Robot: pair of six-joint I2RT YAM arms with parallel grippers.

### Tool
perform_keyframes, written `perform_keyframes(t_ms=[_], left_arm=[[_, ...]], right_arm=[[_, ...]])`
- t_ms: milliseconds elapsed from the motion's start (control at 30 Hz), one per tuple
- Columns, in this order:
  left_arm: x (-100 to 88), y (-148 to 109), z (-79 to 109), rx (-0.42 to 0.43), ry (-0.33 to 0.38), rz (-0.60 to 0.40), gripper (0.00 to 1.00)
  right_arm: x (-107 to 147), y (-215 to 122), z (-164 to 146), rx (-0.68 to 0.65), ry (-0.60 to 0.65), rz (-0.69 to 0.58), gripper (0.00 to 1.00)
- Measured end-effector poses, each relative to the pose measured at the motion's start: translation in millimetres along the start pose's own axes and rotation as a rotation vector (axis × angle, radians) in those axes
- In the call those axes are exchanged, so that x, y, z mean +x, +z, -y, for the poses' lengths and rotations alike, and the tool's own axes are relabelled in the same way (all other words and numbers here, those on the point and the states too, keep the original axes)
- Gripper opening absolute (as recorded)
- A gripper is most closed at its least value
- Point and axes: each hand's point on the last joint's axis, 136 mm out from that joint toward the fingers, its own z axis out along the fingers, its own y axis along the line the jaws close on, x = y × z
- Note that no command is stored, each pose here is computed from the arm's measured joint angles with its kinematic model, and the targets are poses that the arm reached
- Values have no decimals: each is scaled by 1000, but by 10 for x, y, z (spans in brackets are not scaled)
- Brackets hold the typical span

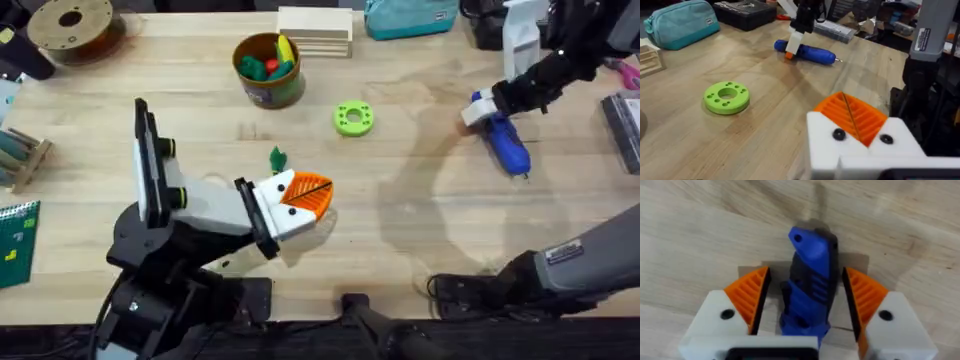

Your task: Pick up the gripper from the table and insert it into the empty holder that is missing its gripper. Then pick up a screw, insert it into the mounting hole, and use the screwdriver to tighten it. Finally, clean up the table by picking up the vegetable and placing it into the bucket.

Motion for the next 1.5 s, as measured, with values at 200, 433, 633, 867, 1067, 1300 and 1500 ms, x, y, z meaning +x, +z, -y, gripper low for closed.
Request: perform_keyframes(t_ms=[200,433,633,867,1067,1300,1500], left_arm=[[-1,0,0,0,0,0,11],[0,0,-1,0,0,0,11],[0,0,-1,0,0,0,11],[0,0,0,0,0,0,11],[0,0,-1,0,0,0,11],[-1,0,0,0,0,0,11],[0,0,0,0,0,0,11]], right_arm=[[47,-5,-25,-11,2,-20,797],[44,-6,-8,-6,-2,-18,225],[115,-15,-36,-22,4,-48,31],[161,-278,-116,-28,28,-30,31],[-86,-1276,-153,73,41,267,31],[-77,-2320,-479,92,55,592,31],[-90,-3067,-942,41,-21,894,31]])
